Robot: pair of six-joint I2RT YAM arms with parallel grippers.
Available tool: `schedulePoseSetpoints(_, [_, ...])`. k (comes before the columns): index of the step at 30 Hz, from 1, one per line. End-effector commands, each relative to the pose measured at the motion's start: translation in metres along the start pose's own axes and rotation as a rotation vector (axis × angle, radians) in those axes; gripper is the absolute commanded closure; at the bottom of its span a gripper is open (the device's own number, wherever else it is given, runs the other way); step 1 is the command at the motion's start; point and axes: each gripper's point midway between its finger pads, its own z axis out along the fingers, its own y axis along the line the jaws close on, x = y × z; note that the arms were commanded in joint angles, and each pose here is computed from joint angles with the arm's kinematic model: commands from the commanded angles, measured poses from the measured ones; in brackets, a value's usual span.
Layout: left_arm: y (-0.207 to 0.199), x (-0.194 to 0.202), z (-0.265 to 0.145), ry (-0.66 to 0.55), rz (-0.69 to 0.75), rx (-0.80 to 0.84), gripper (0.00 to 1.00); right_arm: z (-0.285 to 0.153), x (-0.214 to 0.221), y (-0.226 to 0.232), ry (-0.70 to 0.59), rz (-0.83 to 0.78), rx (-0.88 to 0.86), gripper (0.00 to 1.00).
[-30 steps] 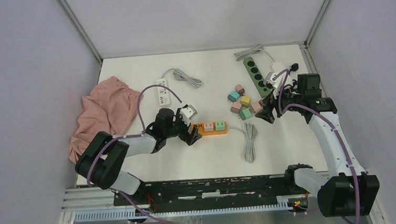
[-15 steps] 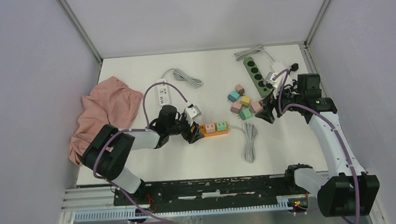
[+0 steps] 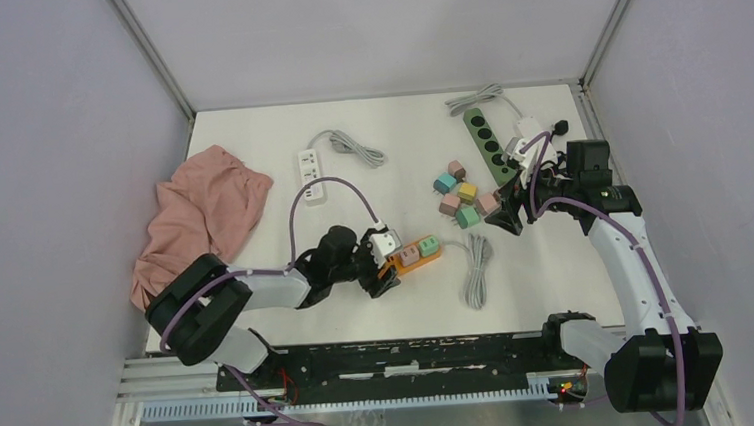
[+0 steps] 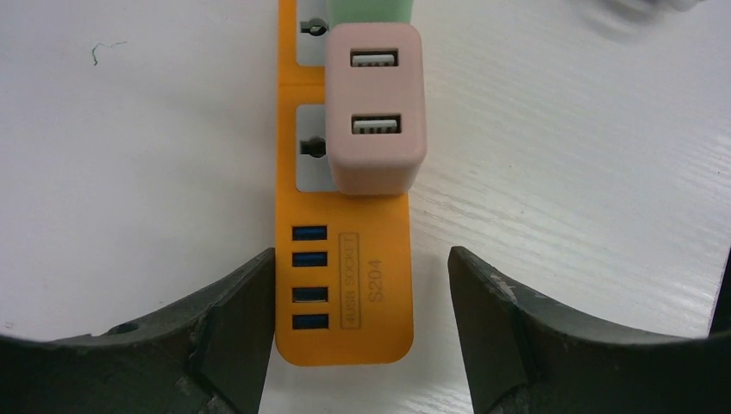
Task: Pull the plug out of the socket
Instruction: Move the socket to the center of the board.
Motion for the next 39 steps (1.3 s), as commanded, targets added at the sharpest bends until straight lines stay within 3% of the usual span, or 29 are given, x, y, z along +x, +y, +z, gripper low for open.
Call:
schedulePoseSetpoints(1, [0.000, -0.020, -0.004, -0.097, 0.013, -0.096, 0.24, -0.001, -0.011, 0.007, -0.049, -0.035, -0.045, 0.21])
schedulePoseSetpoints(7, [-0.006, -0.020, -0.002, -0.160, -0.029, -0.138, 0.22, -0.001, -0.011, 0.011, -0.057, -0.040, -0.062, 0.21])
schedulePoseSetpoints(15, [0.001, -0.016, 0.007, -0.145, 0.027, -0.196, 0.18, 0.000, -0.011, 0.012, -0.061, -0.044, -0.073, 0.21])
schedulePoseSetpoints(24, [-0.001, -0.019, 0.011, -0.162, 0.063, -0.175, 0.23, 0.000, -0.010, 0.013, -0.062, -0.044, -0.076, 0.20])
schedulePoseSetpoints(29, [-0.003, -0.017, 0.012, -0.147, 0.056, -0.163, 0.43, -0.001, -0.010, 0.013, -0.062, -0.047, -0.076, 0.21])
schedulePoseSetpoints(33, [-0.008, -0.015, 0.014, -0.127, 0.055, -0.134, 0.71, 0.000, -0.010, 0.014, -0.063, -0.048, -0.081, 0.21])
schedulePoseSetpoints(39, [-0.023, -0.011, 0.020, -0.112, 0.052, -0.043, 0.91, 0.001, -0.010, 0.024, -0.085, -0.076, -0.134, 0.21])
